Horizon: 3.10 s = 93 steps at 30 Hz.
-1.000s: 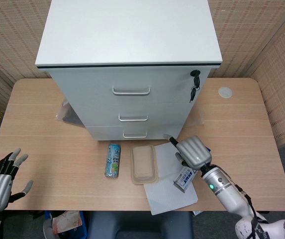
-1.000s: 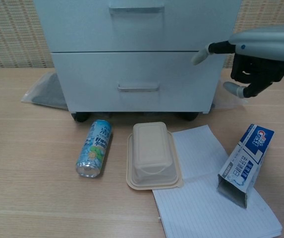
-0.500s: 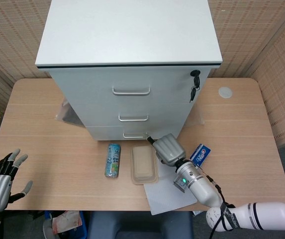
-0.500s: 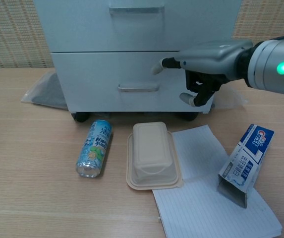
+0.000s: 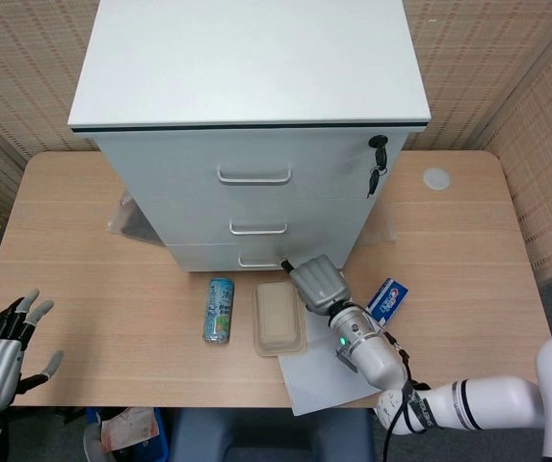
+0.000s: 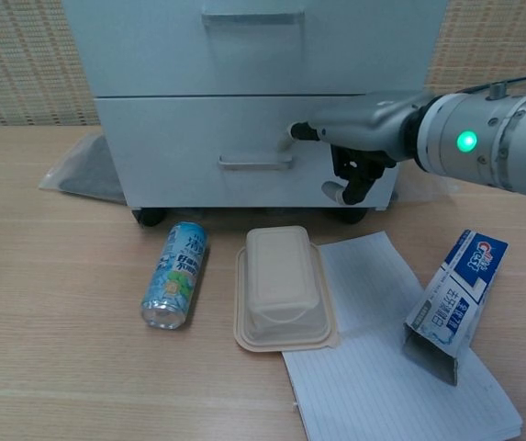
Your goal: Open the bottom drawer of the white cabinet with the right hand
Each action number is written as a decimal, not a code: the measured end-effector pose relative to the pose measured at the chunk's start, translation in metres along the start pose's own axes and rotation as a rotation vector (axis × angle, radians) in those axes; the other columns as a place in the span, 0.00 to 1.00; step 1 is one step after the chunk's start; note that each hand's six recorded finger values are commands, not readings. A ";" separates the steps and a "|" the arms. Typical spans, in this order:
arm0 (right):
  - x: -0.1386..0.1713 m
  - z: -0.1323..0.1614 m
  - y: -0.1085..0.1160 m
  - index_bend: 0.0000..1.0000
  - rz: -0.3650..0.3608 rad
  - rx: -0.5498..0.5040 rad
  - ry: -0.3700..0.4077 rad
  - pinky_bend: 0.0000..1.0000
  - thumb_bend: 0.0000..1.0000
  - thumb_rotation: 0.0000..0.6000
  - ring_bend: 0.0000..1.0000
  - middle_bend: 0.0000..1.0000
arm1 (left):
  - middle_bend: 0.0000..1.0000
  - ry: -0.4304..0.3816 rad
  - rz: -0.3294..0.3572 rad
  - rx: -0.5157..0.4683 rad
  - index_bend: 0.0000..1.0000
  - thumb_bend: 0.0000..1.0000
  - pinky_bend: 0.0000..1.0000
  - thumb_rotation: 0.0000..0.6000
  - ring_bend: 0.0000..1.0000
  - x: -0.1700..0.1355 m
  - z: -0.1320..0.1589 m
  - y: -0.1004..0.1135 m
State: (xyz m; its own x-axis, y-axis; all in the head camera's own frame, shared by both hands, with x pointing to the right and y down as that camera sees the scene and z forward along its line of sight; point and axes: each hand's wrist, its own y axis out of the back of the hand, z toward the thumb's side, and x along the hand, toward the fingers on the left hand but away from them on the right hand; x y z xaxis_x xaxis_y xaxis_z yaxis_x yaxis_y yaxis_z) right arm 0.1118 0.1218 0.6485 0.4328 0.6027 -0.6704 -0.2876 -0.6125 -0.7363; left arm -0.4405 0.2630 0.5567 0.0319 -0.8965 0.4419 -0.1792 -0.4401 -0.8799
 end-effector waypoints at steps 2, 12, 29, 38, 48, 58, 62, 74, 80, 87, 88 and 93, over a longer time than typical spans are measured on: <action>-0.002 0.000 -0.002 0.08 0.006 0.001 -0.001 0.73 0.47 1.00 0.93 0.92 | 0.05 -0.001 -0.001 -0.001 0.13 0.31 0.11 1.00 0.06 0.000 0.000 -0.001; -0.007 0.005 -0.008 0.08 0.032 0.008 0.005 0.73 0.47 1.00 0.93 0.92 | 0.05 -0.001 -0.004 -0.001 0.13 0.31 0.11 1.00 0.06 0.001 0.000 -0.002; 0.008 0.021 -0.016 0.08 0.044 0.030 0.076 0.73 0.47 1.00 0.93 0.92 | 0.05 -0.006 -0.021 -0.010 0.13 0.31 0.11 1.00 0.06 0.001 0.002 -0.008; 0.024 0.034 -0.018 0.08 0.045 0.051 0.128 0.73 0.47 1.00 0.93 0.92 | 0.05 -0.007 -0.021 -0.016 0.13 0.31 0.11 1.00 0.06 0.001 0.002 -0.009; 0.042 0.043 -0.020 0.08 0.052 0.082 0.154 0.73 0.47 1.00 0.93 0.92 | 0.05 -0.008 -0.021 -0.020 0.13 0.31 0.11 1.00 0.06 0.001 0.002 -0.010; 0.050 0.047 -0.025 0.08 0.070 0.098 0.167 0.73 0.47 1.00 0.93 0.92 | 0.05 -0.009 -0.017 -0.017 0.13 0.31 0.11 1.00 0.06 0.001 0.002 -0.009; 0.055 0.050 -0.025 0.08 0.073 0.102 0.181 0.73 0.47 1.00 0.93 0.92 | 0.05 -0.012 -0.017 -0.016 0.13 0.31 0.11 1.00 0.06 0.001 0.003 -0.009; 0.072 0.061 -0.026 0.08 0.084 0.111 0.226 0.73 0.47 1.00 0.93 0.92 | 0.05 -0.007 -0.017 -0.011 0.13 0.31 0.11 1.00 0.06 0.000 0.001 -0.008; 0.081 0.066 -0.026 0.08 0.085 0.115 0.251 0.73 0.47 1.00 0.93 0.92 | 0.05 -0.004 -0.013 -0.007 0.13 0.31 0.11 1.00 0.06 0.000 0.000 -0.006; 0.094 0.073 -0.028 0.08 0.107 0.102 0.287 0.73 0.47 1.00 0.93 0.92 | 0.05 -0.005 -0.015 -0.006 0.13 0.31 0.11 1.00 0.06 0.000 0.001 -0.006; 0.095 0.073 -0.028 0.08 0.105 0.104 0.289 0.73 0.47 1.00 0.93 0.92 | 0.05 -0.006 -0.015 -0.006 0.13 0.31 0.11 1.00 0.06 0.000 0.001 -0.006; 0.102 0.071 -0.023 0.08 0.083 0.105 0.293 0.73 0.47 1.00 0.93 0.92 | 0.05 -0.007 -0.012 -0.005 0.13 0.31 0.11 1.00 0.06 0.000 0.001 -0.005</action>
State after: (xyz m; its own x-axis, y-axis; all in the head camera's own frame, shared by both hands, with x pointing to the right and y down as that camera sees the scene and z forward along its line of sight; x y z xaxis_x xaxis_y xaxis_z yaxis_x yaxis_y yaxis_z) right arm 0.1024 0.2336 0.5908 0.6276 0.3703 -0.6849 -0.4123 -0.5882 -0.6957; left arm -0.4386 0.2655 0.5607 0.0406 -0.8917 0.4509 -0.1836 -0.4502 -0.8738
